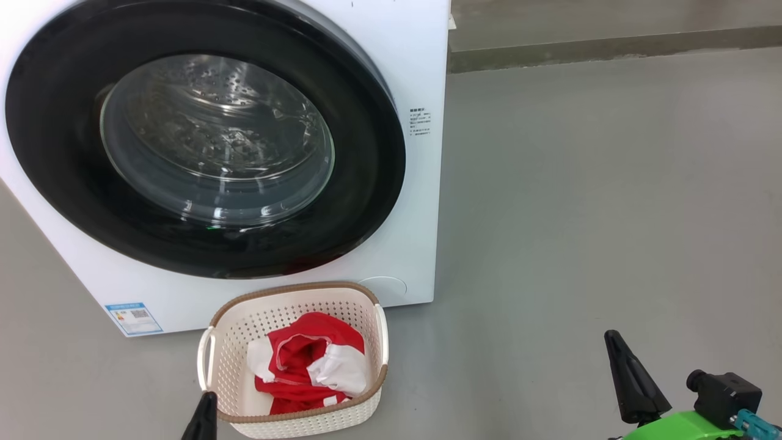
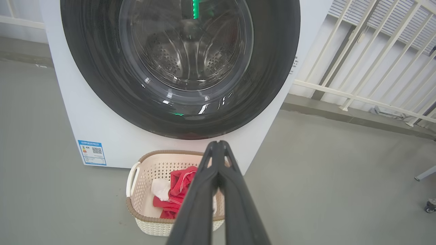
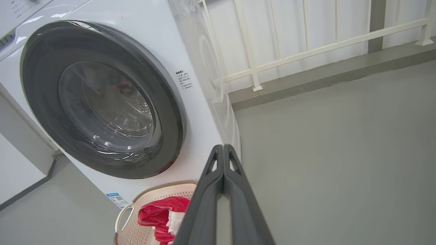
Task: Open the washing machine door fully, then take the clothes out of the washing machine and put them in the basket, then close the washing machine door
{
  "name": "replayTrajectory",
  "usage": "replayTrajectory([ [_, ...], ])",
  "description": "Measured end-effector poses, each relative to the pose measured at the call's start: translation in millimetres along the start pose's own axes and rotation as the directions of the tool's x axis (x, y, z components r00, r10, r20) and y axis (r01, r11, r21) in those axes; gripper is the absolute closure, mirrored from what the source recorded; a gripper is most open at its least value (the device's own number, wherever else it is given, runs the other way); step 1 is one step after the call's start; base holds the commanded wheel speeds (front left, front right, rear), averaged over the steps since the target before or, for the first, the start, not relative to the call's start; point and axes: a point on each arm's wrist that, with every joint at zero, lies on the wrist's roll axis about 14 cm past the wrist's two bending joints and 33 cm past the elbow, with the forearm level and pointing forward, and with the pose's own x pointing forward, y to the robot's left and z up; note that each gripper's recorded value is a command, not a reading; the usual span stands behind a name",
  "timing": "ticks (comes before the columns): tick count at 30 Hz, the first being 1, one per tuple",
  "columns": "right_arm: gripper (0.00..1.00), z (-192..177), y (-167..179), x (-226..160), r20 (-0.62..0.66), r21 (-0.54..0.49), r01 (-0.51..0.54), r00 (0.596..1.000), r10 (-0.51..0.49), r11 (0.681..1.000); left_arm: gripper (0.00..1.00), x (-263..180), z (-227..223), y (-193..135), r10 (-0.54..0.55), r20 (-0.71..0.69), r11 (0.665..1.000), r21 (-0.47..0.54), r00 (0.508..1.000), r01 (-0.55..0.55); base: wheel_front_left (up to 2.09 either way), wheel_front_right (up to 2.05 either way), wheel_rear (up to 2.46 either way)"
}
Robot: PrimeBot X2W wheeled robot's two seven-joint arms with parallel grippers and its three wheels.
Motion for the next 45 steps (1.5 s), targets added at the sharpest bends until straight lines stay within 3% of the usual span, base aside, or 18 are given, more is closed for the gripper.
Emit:
replayTrajectory([
  [23,1.0,0.3,-9.7,8.3,-0.021,0.229,0.053,0.999,-0.05,0.972,1.0,8.5,-0.1,7.7,0.044,-0.023,0.966,-0.253,0.999,-0.049,0.0,0.0,0.0],
  [34,1.0,-0.1,-11.7,13.1,-0.034,0.341,0.069,0.998,-0.061,0.937,1.0,12.3,-0.2,11.1,0.06,-0.034,0.925,-0.374,0.998,-0.068,0.0,0.0,0.0],
  [45,1.0,1.5,-15.4,18.5,-0.042,0.458,0.086,0.996,-0.075,0.885,1.0,15.7,-1.2,14.1,0.071,-0.049,0.86,-0.504,0.996,-0.086,0.0,0.0,0.0],
])
